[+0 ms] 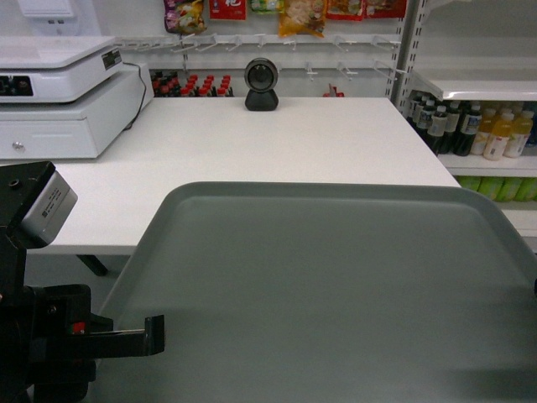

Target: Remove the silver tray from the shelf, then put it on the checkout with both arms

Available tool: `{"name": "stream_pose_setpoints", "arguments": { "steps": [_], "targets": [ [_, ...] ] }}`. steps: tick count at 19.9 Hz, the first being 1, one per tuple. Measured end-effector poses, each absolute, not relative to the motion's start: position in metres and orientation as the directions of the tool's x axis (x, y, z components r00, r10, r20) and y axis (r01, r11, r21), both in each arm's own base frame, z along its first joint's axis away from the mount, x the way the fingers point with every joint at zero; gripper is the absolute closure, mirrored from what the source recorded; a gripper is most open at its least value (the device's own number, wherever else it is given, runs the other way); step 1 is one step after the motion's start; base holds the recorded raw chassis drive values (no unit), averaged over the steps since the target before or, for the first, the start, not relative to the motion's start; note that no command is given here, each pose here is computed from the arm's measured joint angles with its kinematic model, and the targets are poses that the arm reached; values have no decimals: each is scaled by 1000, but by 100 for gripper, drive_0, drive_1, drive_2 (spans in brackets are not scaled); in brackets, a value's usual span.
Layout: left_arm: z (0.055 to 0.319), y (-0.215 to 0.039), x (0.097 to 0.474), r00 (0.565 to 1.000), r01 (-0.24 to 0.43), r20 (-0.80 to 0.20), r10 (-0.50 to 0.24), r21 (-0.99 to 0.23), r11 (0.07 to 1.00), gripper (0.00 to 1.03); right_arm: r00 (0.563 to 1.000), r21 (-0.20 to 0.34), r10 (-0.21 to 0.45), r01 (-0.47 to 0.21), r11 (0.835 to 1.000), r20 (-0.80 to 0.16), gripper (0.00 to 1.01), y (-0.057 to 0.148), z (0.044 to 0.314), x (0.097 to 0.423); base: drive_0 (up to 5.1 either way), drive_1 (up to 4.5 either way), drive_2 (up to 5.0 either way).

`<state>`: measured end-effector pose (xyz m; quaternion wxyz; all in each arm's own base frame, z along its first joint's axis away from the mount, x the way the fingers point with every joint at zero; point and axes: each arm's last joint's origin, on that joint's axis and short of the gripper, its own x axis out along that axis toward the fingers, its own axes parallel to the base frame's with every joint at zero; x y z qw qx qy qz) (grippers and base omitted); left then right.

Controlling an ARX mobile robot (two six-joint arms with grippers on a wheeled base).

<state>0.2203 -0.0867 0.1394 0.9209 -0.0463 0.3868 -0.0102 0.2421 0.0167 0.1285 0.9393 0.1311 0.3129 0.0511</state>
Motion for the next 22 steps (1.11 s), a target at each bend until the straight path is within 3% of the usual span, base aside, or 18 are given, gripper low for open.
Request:
{"name": "stream_pose_setpoints", "arguments": {
  "steps": [22],
  "targets": [
    [139,-87,220,698,-17,-714,-54,-92,996,100,799,278,178,-14,960,-574,98,17,128,242,-5,428,-437]
  ]
}}
